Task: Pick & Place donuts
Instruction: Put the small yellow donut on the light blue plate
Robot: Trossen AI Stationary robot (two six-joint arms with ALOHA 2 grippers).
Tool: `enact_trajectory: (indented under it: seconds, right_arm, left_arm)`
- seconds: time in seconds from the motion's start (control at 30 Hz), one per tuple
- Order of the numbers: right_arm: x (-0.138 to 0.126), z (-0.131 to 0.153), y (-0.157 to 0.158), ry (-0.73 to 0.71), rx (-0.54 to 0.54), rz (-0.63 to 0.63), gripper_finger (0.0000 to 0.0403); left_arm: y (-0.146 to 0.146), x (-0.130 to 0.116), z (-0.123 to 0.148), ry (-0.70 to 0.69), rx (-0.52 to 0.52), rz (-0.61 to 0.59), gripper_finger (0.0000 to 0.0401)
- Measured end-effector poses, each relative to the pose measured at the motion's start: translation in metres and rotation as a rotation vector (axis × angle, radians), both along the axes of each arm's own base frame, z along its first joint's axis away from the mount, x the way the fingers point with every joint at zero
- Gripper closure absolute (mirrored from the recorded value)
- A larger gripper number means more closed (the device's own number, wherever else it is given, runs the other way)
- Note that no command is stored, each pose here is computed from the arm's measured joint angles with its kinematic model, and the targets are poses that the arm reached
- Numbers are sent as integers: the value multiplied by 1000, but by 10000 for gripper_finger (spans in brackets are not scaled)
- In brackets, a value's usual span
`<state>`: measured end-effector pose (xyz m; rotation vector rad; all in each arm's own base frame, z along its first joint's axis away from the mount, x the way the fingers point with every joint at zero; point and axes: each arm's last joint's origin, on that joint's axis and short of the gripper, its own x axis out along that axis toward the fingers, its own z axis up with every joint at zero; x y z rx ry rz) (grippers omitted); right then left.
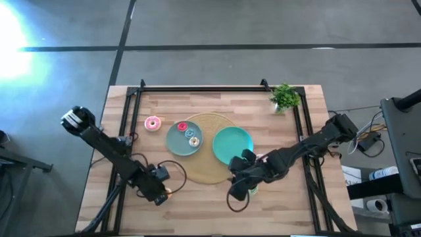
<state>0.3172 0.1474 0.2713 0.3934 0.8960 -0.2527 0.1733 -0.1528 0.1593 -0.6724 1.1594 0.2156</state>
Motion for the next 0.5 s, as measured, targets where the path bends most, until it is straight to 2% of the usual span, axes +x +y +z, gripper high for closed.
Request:
enact_trajectory:
  seconds: [0.13,0.5]
  right_arm:
    - [0,0,0,2,-2,1,230]
    - [1,0,-3,-10,-42,-11,230]
  left_arm:
    - [-7,7,-2,-48,-56,-5,308]
    - [-10,10,-23,20,-18,-18,311]
